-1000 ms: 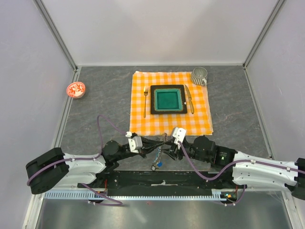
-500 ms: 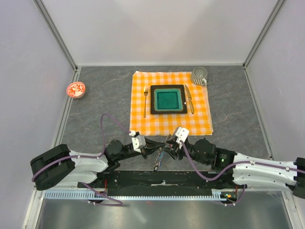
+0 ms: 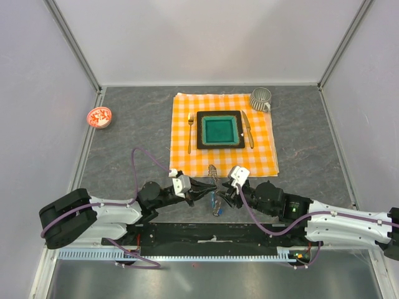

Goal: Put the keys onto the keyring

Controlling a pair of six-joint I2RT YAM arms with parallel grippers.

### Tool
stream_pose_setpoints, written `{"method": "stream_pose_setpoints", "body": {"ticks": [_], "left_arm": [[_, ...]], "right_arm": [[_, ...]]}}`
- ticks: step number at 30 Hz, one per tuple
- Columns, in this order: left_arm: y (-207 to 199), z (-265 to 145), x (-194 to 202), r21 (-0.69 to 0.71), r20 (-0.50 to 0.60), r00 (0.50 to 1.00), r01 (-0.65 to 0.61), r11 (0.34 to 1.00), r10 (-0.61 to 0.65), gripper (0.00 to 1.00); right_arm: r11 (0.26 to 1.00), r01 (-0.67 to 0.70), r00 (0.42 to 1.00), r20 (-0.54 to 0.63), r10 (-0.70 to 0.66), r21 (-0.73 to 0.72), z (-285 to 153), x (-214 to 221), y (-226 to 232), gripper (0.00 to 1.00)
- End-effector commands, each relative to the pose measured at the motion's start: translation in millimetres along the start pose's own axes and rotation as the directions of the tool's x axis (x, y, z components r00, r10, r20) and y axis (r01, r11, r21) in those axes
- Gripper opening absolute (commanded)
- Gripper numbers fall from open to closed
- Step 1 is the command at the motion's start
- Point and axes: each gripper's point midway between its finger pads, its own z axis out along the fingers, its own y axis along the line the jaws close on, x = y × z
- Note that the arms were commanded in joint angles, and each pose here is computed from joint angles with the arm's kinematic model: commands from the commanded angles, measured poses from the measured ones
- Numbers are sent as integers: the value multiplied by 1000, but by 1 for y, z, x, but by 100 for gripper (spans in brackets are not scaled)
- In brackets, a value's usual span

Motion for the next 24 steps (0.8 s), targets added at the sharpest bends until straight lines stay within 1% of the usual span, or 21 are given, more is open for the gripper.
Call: {"method": "stream_pose_setpoints", "body": {"ticks": [1,6,9,10,17,19,23,24], "left_arm": [[-4,0,-138,-30,477,867,-150,988,146,2],[-3,4,-142,-37,483,858,-177,984,172,2],[-3,7,-146,-31,491,854,-182,983,174,2],[-2,8,-147,-45,491,848,-206,978,201,2],[2,8,-156,-77,506,830,-229,970,236,2],[3,9,-155,-81,502,832,-229,970,238,2],[1,10,-152,-70,495,837,-229,971,233,2],[0,9,-152,-65,496,837,-230,971,231,2]], "right_arm": [[1000,13,1000,14,-13,3,-4,-18,-1,49],[999,-4,1000,9,3,35,-11,-25,-7,51],[995,10,1000,6,-10,100,-16,-28,-19,51],[994,15,1000,4,-16,111,-17,-28,-22,52],[992,40,999,1,-40,118,-24,-35,-25,53],[993,45,999,3,-45,108,-26,-37,-24,54],[998,52,998,15,-53,30,-29,-38,-12,58],[997,49,999,11,-49,54,-29,-37,-16,58]]}}
